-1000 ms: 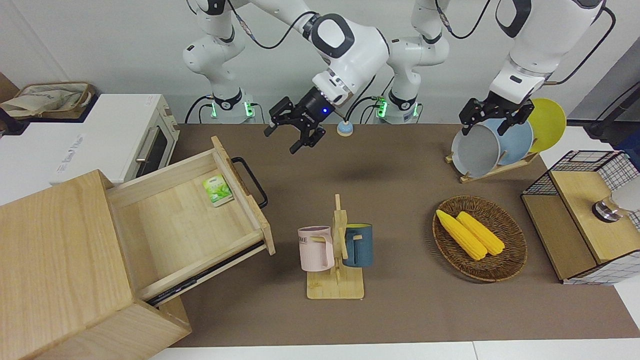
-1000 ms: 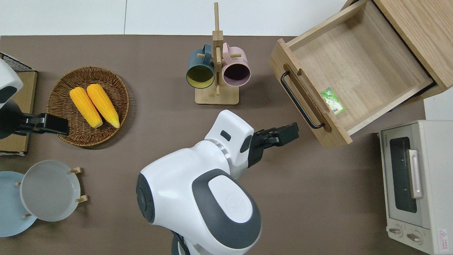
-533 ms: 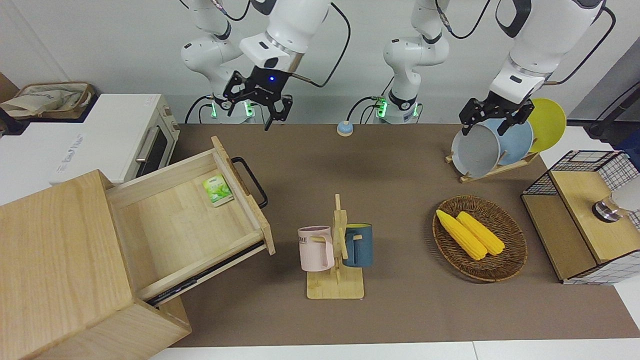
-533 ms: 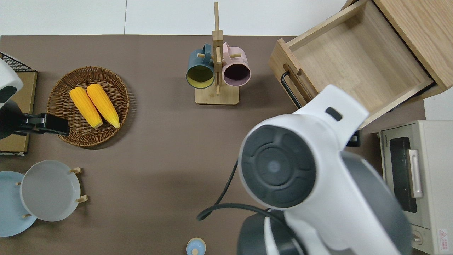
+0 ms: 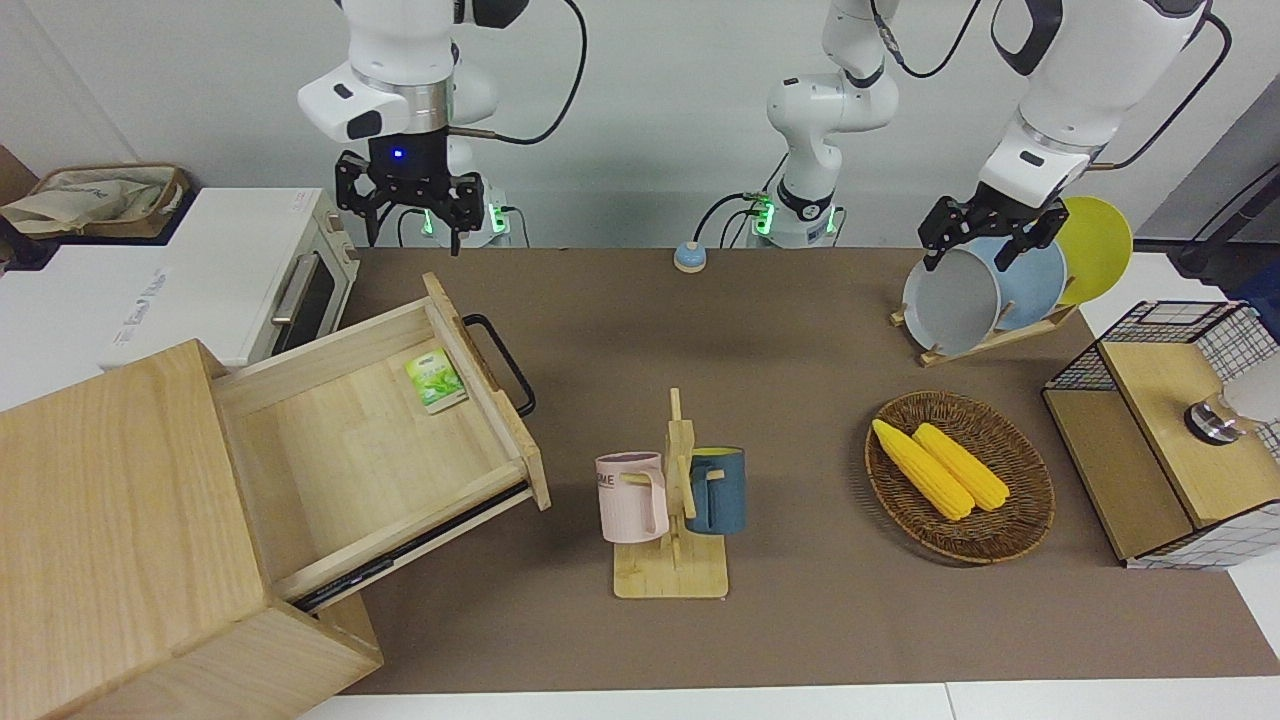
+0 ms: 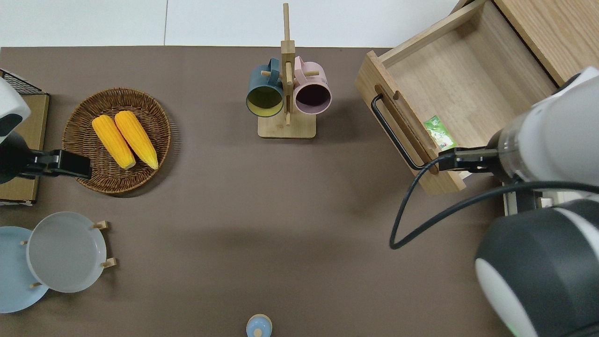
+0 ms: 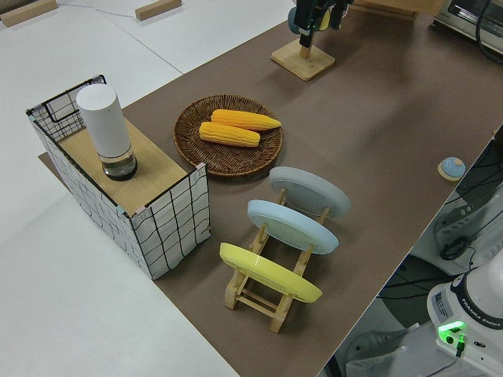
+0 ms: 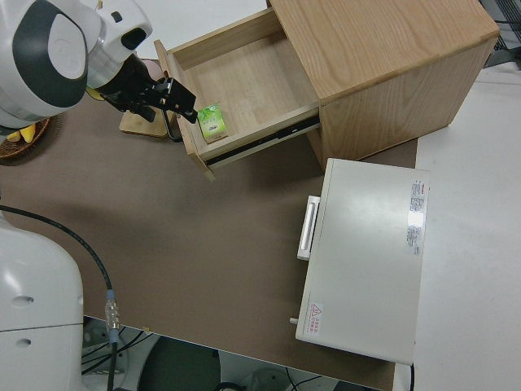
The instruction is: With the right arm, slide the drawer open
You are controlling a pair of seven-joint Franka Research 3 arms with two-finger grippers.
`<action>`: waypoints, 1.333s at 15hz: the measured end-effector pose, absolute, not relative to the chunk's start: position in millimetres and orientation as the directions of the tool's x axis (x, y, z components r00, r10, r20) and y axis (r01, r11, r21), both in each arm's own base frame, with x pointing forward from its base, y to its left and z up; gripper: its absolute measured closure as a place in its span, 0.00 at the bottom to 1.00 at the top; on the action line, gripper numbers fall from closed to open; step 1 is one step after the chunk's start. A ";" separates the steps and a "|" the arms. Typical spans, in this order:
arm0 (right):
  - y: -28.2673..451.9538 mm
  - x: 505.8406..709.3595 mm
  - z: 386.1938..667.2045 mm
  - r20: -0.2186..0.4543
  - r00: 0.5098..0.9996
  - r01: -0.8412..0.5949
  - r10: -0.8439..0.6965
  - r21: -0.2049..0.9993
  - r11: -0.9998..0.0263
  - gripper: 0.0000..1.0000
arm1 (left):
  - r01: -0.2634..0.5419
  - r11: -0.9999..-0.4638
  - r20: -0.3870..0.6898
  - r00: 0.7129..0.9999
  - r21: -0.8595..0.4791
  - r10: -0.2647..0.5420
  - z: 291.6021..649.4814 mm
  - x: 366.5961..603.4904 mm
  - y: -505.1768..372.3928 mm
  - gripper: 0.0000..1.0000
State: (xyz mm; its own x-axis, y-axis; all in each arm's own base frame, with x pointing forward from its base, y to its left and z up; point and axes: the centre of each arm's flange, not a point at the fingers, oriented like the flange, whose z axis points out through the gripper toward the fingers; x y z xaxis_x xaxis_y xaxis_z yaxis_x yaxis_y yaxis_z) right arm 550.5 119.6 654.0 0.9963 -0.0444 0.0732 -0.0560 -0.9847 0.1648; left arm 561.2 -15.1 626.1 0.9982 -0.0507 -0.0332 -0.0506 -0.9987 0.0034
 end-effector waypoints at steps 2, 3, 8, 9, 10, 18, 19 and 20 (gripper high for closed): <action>90.7 558.2 654.2 0.066 0.997 -0.049 -0.042 0.097 -0.994 0.01 | -0.051 -0.999 -0.033 0.998 0.003 -0.051 626.1 561.2 -15.1 0.00; 78.9 560.8 653.9 0.064 0.997 -0.044 -0.040 0.071 -0.997 0.01 | -0.051 -0.999 -0.033 0.998 0.003 -0.051 626.1 561.2 -15.1 0.00; 41.4 572.5 643.6 0.060 0.998 0.013 0.016 0.044 -0.999 0.01 | -0.051 -0.999 -0.033 0.998 0.003 -0.051 626.1 561.2 -15.1 0.00; 37.7 575.7 641.3 0.068 0.998 0.014 0.016 0.034 -0.999 0.01 | -0.051 -0.999 -0.033 0.998 0.003 -0.051 626.1 561.2 -15.1 0.00; 34.4 578.1 638.9 0.069 0.998 0.010 0.012 0.019 -1.000 0.01 | -0.051 -0.999 -0.033 0.998 0.003 -0.051 626.1 561.2 -15.1 0.00; 4.1 591.4 612.6 0.026 0.999 0.039 0.040 0.020 -0.999 0.01 | -0.051 -0.999 -0.033 0.998 0.003 -0.051 626.1 561.2 -15.1 0.00; 4.6 592.4 610.2 0.022 0.999 0.040 0.041 0.019 -0.999 0.01 | -0.051 -0.999 -0.033 0.998 0.003 -0.051 626.1 561.2 -15.1 0.00; 5.1 593.5 607.9 0.018 0.999 0.042 0.042 0.019 -0.999 0.01 | -0.051 -0.999 -0.033 0.998 0.003 -0.051 626.1 561.2 -15.1 0.00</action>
